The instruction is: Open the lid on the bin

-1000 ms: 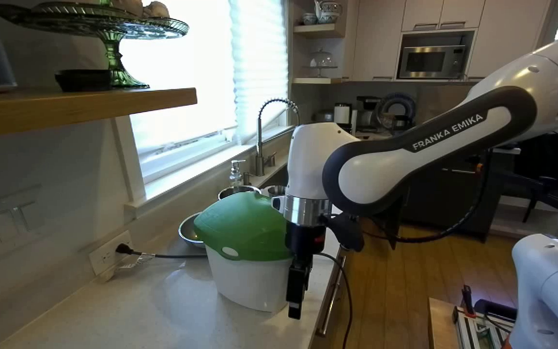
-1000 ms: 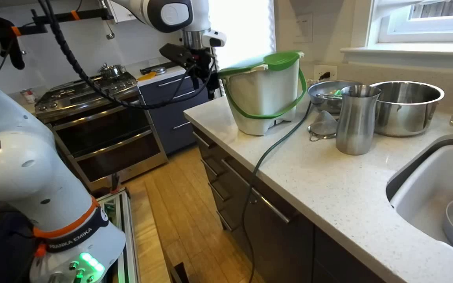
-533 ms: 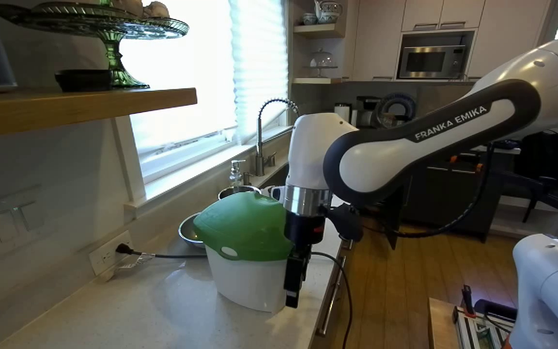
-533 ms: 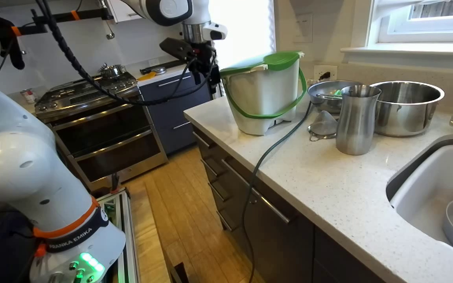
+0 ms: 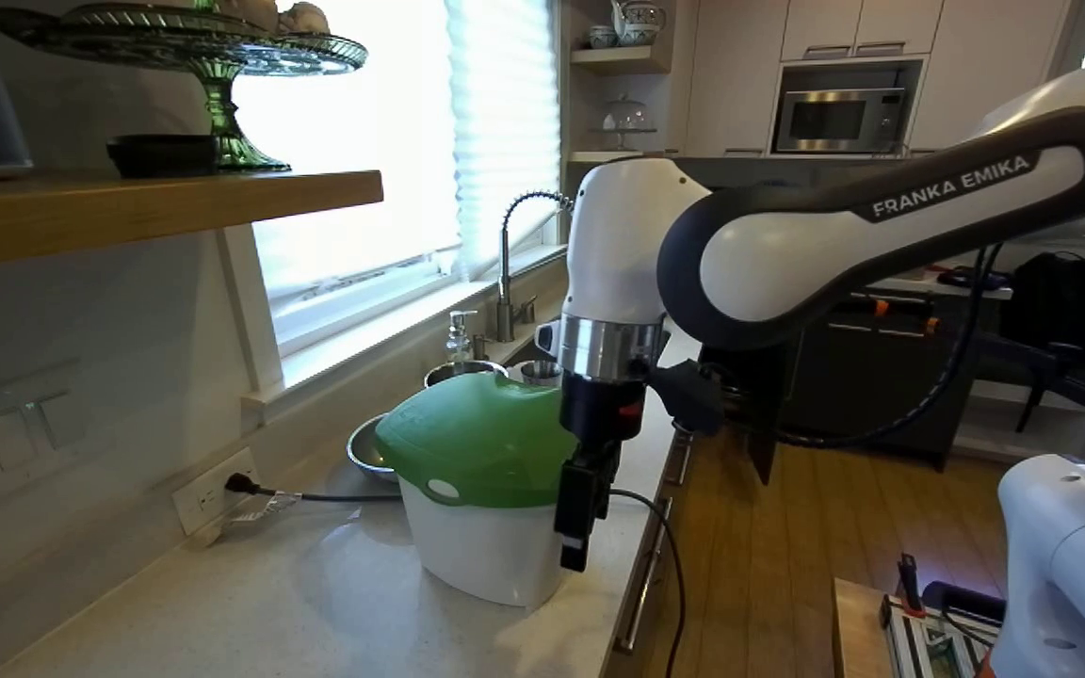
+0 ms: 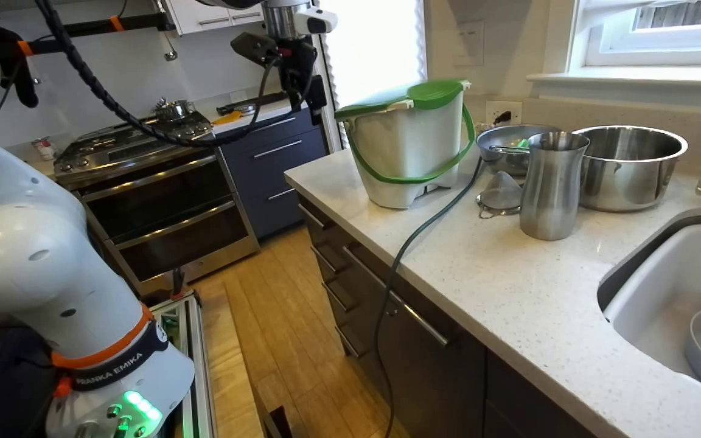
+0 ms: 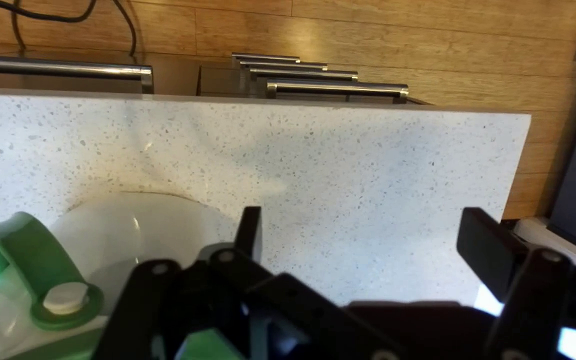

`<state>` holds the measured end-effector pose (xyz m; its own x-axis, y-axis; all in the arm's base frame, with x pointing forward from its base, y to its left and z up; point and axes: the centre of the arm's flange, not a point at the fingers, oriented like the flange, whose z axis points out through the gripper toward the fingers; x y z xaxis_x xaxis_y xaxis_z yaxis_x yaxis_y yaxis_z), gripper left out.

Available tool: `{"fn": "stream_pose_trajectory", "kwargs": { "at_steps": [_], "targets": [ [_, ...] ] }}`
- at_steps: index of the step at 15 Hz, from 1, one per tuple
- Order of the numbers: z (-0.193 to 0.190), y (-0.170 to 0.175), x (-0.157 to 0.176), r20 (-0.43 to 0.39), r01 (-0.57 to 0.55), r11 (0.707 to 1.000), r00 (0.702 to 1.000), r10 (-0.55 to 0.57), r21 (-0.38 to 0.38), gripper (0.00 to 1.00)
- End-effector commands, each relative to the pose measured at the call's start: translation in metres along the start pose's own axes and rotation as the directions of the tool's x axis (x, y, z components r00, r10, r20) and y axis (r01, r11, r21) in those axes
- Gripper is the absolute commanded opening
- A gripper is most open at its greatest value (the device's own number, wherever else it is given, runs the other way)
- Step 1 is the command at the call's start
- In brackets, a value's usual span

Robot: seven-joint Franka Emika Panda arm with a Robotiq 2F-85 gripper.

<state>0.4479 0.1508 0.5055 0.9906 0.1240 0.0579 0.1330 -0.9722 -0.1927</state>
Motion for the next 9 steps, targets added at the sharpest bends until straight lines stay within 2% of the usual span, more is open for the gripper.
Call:
{"fn": "stream_pose_trajectory", "kwargs": {
  "at_steps": [1, 2, 5, 7, 9],
  "targets": [
    [-0.014, -0.016, -0.007, -0.02, 0.01, 0.994, 1.0, -0.013, -0.11, 1.0],
    [-0.017, -0.021, -0.008, -0.031, 0.031, 0.988, 0.999, -0.036, -0.155, 1.0],
    [-0.02, -0.039, -0.009, -0.051, 0.136, 0.939, 0.986, -0.16, -0.317, 1.0],
    [-0.016, -0.049, -0.008, -0.048, 0.189, 0.892, 0.972, -0.228, -0.41, 1.0],
    [-0.008, -0.057, -0.007, -0.025, 0.248, 0.831, 0.954, -0.3, -0.498, 1.0]
  ]
}}
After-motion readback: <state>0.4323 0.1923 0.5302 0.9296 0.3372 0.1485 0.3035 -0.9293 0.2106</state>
